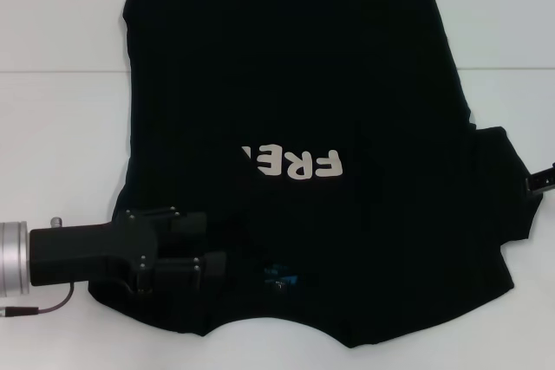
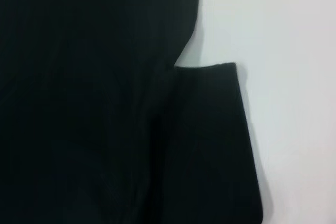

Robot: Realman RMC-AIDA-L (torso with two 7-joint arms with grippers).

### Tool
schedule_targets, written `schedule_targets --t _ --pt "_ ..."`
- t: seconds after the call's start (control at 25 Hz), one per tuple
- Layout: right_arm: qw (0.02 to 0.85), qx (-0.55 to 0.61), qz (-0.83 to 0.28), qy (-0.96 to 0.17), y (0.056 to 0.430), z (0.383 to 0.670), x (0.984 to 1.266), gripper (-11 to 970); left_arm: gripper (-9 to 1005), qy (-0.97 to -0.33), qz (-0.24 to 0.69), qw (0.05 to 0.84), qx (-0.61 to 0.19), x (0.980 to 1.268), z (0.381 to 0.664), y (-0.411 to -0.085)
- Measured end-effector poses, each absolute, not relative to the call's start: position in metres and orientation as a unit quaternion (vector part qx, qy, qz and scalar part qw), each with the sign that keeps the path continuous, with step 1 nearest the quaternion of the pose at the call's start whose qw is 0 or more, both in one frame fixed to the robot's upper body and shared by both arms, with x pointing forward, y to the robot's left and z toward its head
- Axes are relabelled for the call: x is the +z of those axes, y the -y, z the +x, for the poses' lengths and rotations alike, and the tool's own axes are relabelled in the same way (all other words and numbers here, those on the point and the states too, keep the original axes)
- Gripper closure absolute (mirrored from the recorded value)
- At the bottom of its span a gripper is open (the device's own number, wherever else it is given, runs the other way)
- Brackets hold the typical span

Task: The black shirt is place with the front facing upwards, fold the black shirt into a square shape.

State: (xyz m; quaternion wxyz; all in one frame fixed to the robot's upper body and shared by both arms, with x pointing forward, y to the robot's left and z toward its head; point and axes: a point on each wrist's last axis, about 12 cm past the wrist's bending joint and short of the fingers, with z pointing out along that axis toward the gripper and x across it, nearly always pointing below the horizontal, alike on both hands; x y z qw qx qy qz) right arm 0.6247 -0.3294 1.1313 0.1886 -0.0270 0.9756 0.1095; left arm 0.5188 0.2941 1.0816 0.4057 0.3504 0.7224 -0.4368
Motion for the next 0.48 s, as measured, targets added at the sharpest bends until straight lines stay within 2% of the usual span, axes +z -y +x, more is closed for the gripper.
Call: schedule_targets --t 0.48 --pt "0.183 0.116 -0.036 -0.976 0.316 0.63 1.118 75 204 -0.723 0.348 0.404 -0.439 1.08 0.518 -0.292"
